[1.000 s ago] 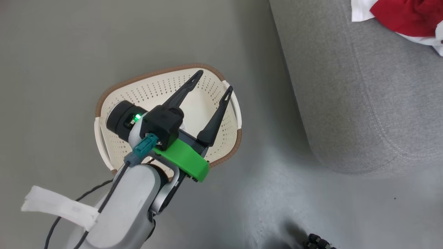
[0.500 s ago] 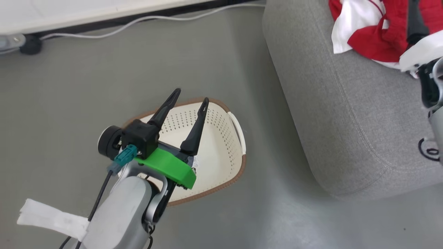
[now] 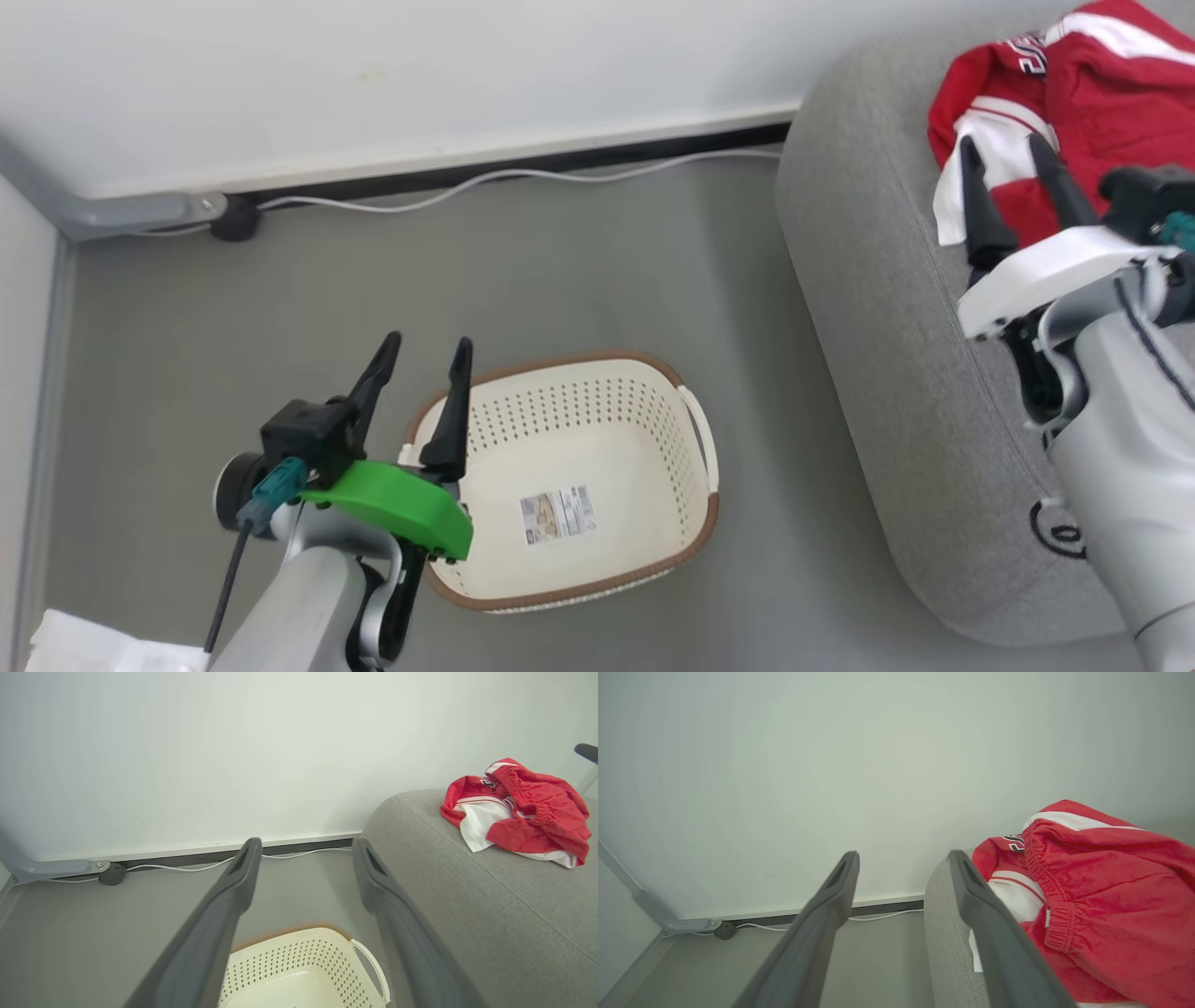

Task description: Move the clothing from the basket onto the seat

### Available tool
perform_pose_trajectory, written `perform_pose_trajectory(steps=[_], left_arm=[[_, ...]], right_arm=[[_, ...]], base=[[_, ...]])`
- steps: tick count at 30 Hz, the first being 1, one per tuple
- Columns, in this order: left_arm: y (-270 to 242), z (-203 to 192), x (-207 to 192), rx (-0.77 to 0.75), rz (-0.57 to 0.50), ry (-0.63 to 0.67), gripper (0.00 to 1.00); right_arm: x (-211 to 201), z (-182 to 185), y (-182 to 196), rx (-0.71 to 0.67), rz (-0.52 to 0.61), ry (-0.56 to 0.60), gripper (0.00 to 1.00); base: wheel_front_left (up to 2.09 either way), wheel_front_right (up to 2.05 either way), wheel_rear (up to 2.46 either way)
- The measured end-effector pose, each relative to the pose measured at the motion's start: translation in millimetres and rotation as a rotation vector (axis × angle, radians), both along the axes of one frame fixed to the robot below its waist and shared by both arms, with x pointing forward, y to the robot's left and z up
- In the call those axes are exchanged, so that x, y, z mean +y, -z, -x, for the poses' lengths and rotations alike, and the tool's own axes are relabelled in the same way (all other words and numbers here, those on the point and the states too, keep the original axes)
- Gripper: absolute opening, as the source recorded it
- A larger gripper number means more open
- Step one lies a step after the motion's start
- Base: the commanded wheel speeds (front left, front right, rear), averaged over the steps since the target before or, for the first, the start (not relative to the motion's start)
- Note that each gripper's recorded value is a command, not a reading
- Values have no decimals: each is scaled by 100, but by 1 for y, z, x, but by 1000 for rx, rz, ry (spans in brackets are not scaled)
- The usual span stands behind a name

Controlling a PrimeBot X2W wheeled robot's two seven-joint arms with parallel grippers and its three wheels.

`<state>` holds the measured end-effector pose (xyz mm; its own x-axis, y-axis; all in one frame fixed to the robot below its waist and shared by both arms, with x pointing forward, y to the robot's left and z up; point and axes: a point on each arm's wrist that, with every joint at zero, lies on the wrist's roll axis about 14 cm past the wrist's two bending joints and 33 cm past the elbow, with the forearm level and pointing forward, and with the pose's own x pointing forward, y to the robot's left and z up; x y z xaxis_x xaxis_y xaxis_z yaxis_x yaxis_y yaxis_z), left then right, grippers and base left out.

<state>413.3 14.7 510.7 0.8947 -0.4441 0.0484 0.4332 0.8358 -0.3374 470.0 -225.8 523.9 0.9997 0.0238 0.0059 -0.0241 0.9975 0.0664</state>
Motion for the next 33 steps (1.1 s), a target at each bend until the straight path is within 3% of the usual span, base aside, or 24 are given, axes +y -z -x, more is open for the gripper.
perform_pose_trajectory(steps=[13,33], left_arm=[[-9,24,93,-16,-18,-281,100],[-4,48,153,-10,-38,-456,100]], right_arm=[[89,39,-6,-38,-84,-177,100],[94,93,25,10,-114,-121,100]], base=[[0,0,0],[0,0,0]])
